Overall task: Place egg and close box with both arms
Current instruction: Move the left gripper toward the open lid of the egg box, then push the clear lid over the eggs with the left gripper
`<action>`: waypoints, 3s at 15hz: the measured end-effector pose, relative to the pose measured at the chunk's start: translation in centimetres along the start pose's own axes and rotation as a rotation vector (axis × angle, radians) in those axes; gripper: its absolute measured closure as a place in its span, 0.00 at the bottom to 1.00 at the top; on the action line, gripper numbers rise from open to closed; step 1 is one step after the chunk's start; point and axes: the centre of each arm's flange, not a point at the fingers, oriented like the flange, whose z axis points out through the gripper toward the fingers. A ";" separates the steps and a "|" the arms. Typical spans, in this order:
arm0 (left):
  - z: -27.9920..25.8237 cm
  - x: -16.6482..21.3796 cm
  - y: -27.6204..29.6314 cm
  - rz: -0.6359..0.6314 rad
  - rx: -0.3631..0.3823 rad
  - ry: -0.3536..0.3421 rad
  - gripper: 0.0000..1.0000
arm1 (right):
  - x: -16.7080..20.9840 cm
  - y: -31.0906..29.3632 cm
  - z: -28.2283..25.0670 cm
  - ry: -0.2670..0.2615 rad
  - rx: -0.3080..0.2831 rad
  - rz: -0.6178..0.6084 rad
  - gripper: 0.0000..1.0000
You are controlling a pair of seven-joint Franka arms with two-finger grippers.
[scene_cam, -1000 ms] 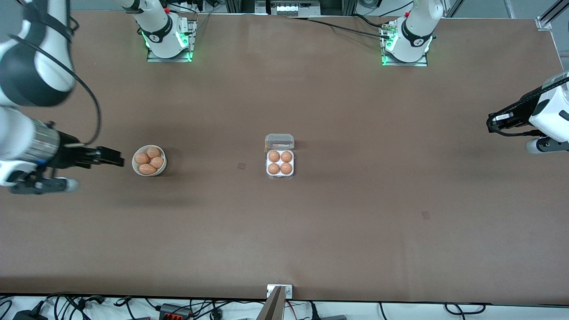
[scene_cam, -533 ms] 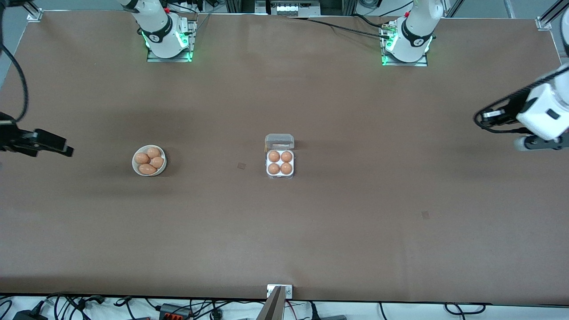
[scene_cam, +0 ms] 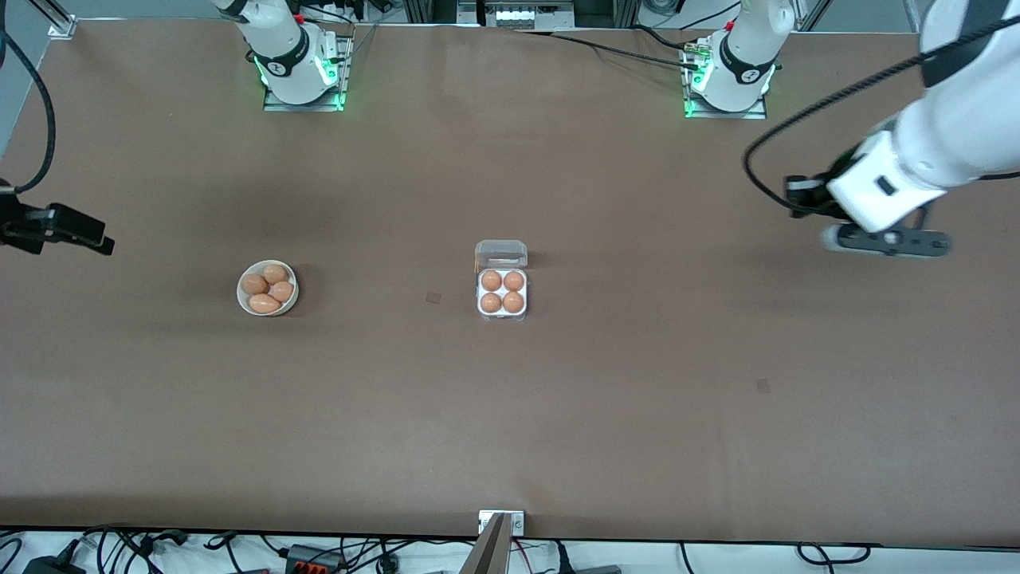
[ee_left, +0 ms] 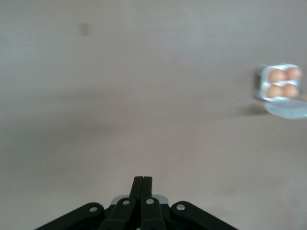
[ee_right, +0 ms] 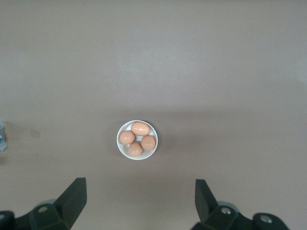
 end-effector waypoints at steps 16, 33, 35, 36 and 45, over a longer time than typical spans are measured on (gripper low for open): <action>16.7 2.2 23.9 -0.024 -0.064 -0.058 0.99 | -5.7 -0.3 0.6 -0.011 -0.005 -0.010 0.00; 30.2 -0.1 33.3 -0.054 -0.056 -0.174 0.99 | -7.2 -0.2 0.9 0.015 -0.005 0.011 0.00; 32.0 0.1 33.4 -0.056 -0.048 -0.188 0.99 | -7.2 -0.2 0.9 0.021 -0.005 0.011 0.00; 32.8 0.1 33.5 -0.054 -0.041 -0.194 0.99 | -7.2 -0.1 0.8 0.023 -0.005 0.011 0.00; 37.7 0.6 34.9 -0.041 -0.054 -0.147 0.99 | -7.2 -0.1 0.3 0.041 -0.005 0.011 0.00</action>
